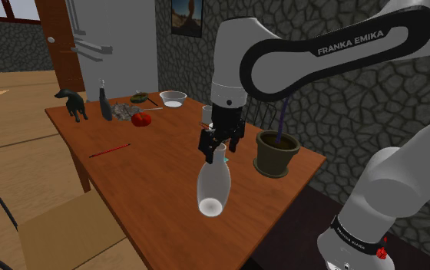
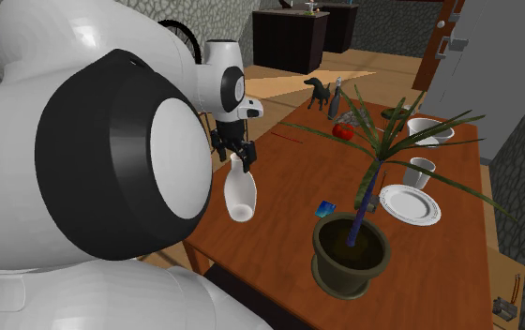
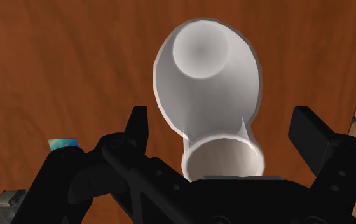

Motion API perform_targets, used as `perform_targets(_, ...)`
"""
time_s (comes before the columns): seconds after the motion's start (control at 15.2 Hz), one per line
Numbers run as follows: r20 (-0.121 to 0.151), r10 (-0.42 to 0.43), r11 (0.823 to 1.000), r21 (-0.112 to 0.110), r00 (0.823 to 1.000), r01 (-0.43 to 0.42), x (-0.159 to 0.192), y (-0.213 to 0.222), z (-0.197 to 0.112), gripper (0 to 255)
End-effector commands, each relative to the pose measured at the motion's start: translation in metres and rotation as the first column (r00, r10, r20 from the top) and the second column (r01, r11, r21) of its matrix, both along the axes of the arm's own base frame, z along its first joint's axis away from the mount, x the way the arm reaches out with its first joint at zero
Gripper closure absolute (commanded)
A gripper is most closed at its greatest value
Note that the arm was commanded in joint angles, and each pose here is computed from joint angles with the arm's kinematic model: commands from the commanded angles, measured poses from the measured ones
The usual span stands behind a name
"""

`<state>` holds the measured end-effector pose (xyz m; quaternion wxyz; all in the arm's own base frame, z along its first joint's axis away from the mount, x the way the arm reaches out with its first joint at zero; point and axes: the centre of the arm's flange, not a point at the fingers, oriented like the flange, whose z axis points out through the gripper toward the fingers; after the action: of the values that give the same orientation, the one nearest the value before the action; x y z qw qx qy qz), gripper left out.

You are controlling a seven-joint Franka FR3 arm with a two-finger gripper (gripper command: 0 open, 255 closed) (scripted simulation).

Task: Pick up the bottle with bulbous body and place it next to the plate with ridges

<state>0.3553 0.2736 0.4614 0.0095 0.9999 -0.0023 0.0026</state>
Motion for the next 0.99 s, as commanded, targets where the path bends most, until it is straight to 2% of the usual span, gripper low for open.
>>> perform_targets(0.0, 0.0, 0.0, 1.0, 0.0, 1.0, 0.0, 0.0, 0.0, 0.0, 0)
perform_targets(0.13, 0.0, 0.0, 1.0, 0.0, 1.0, 0.0, 0.0, 0.0, 0.0, 0)
perform_targets(0.2, 0.0, 0.0, 1.0, 0.0, 1.0, 0.0, 0.0, 0.0, 0.0, 255)
perform_targets(0.79, 0.0, 0.0, 1.0, 0.0, 1.0, 0.0, 0.0, 0.0, 0.0, 255)
perform_targets(0.92, 0.0, 0.0, 1.0, 0.0, 1.0, 0.0, 0.0, 0.0, 0.01, 255)
